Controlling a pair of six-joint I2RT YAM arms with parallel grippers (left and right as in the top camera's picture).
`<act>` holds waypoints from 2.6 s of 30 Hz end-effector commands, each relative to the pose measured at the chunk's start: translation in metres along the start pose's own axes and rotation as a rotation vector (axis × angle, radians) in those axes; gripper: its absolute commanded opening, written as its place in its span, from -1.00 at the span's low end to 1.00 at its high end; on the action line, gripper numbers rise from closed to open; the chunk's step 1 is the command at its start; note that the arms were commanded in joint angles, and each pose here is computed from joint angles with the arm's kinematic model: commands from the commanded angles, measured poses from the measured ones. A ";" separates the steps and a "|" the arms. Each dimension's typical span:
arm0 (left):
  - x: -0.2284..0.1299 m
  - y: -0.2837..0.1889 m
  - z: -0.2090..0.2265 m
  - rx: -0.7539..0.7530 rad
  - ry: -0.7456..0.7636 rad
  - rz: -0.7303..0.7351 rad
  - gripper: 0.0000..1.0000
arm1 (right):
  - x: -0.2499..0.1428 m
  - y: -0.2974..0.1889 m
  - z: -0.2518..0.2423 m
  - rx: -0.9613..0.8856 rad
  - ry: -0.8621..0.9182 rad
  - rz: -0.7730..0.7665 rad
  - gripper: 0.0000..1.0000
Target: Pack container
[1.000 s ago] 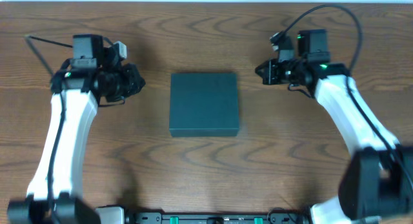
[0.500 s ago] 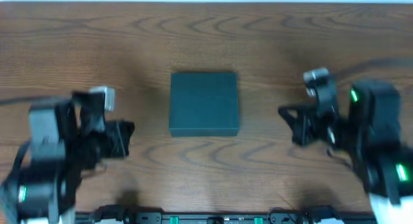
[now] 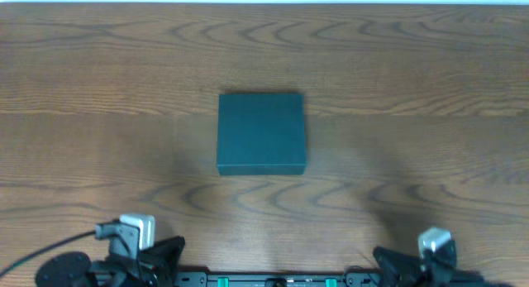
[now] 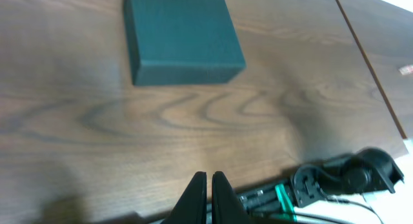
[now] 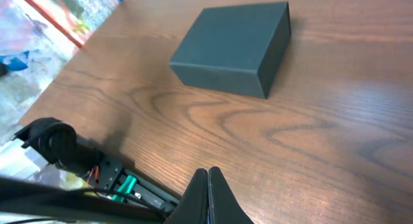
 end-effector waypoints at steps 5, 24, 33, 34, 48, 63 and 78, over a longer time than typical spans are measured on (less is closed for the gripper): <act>-0.017 0.011 0.000 -0.044 -0.034 -0.006 0.85 | -0.013 -0.005 -0.002 0.012 0.012 -0.011 0.98; -0.024 0.011 0.004 -0.011 -0.078 0.026 0.91 | -0.017 -0.004 -0.002 0.025 0.127 0.016 0.99; 0.032 0.005 0.050 0.342 0.061 -0.234 0.90 | -0.017 -0.004 -0.002 0.025 0.127 0.016 0.98; 0.034 0.006 0.057 0.388 0.061 -0.248 0.90 | -0.017 -0.004 -0.002 0.025 0.127 0.016 0.99; 0.002 0.089 0.128 0.540 0.167 -0.292 0.91 | -0.017 -0.004 -0.002 0.025 0.127 0.016 0.99; -0.036 0.129 0.150 0.522 0.116 -0.252 0.91 | -0.017 -0.004 -0.002 0.025 0.127 0.016 0.98; -0.049 0.146 0.154 0.475 0.112 -0.222 0.90 | -0.017 -0.004 -0.002 0.025 0.127 0.016 0.99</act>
Point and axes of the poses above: each gripper's point midway between its finger pads, its own y axis out along the fingers, its own z axis along the line the jaws close on, x = y × z, the point moved 5 cm from there along -y, back along the fingers, and after that the axes turned 11 degrees about y, right-handed, at the moved point
